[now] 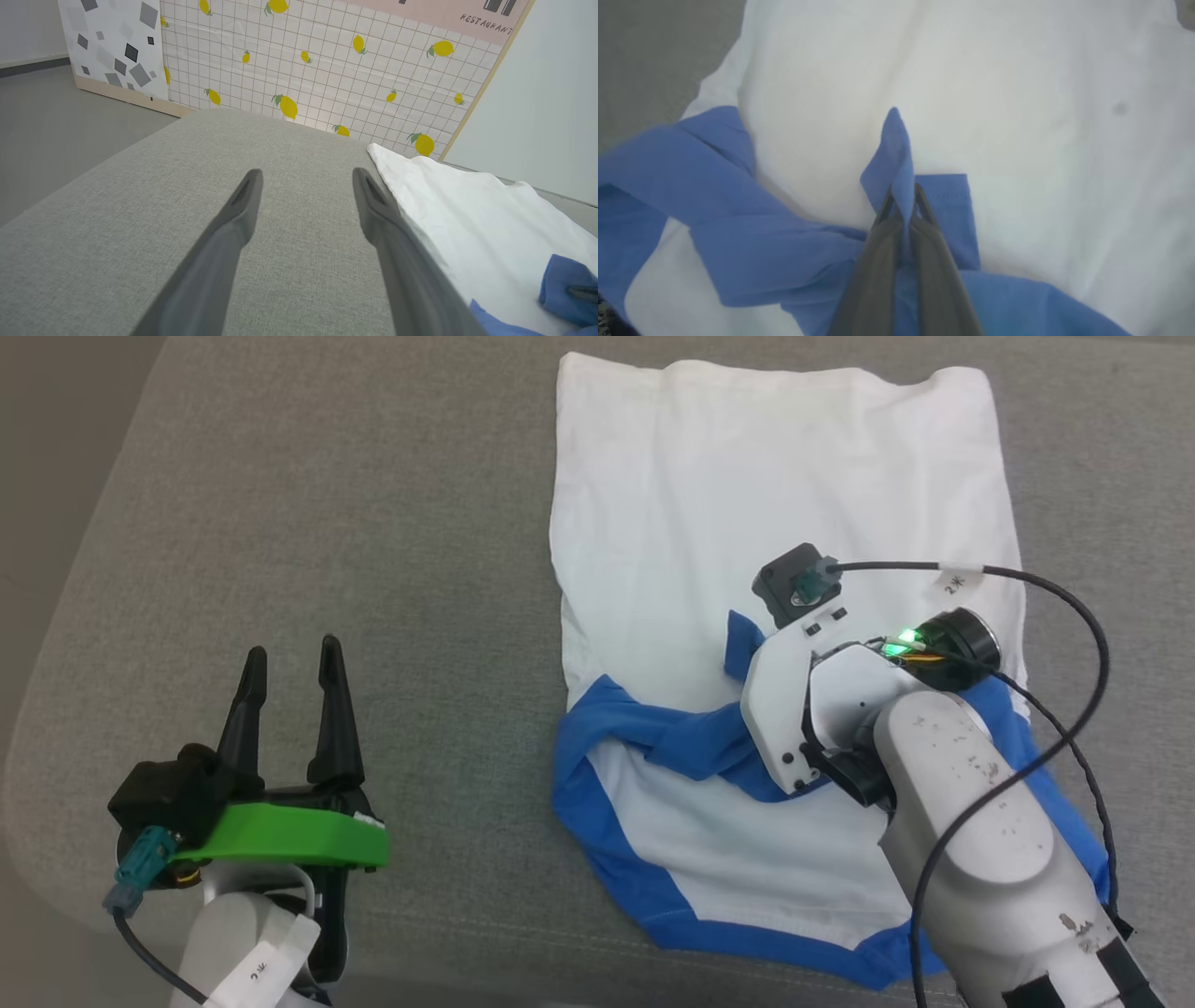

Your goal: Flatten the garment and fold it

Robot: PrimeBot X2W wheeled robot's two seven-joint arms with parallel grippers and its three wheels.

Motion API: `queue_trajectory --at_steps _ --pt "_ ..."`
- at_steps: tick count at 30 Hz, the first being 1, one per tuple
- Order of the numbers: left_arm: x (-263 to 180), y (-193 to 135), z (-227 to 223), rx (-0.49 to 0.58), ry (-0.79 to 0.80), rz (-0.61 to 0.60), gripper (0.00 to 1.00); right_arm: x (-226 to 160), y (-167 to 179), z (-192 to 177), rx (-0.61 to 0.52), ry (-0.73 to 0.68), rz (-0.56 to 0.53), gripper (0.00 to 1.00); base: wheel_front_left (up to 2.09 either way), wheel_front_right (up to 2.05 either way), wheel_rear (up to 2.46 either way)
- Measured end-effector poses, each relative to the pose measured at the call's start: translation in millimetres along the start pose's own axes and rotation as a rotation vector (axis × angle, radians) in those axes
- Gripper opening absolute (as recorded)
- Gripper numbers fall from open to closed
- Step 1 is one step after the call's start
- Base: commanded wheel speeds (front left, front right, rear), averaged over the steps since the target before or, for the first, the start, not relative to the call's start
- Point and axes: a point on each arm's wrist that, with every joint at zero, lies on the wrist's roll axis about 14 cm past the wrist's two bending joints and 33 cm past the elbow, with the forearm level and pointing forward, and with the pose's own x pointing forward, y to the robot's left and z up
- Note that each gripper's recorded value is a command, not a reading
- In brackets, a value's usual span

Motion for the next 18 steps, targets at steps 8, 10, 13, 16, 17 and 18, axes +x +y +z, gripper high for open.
queue_trajectory --at_steps 8,10,13,16,17,18 --pt "-3 8 -8 0.004 0.027 0.025 1.0 14 20 -1 0.075 0.009 0.102 1.0 0.0 0.0 0.0" --pt "-3 7 -9 0.001 0.028 0.023 1.0 7 18 16 0.11 -0.068 0.113 1.0 0.0 0.0 0.0" --pt "-2 3 -8 -0.006 0.027 0.013 1.0 -14 13 46 0.149 -0.225 0.113 1.0 0.0 0.0 0.0" --pt "0 -5 -9 -0.015 0.026 -0.01 1.0 -45 0 64 0.187 -0.393 0.078 1.0 0.0 0.0 0.0" --pt "0 -8 -9 -0.017 0.027 -0.017 1.0 -53 -5 67 0.194 -0.433 0.066 1.0 0.0 0.0 0.0" --pt "1 -11 -10 -0.018 0.03 -0.028 1.0 -64 -11 69 0.201 -0.48 0.045 1.0 0.0 0.0 0.0"
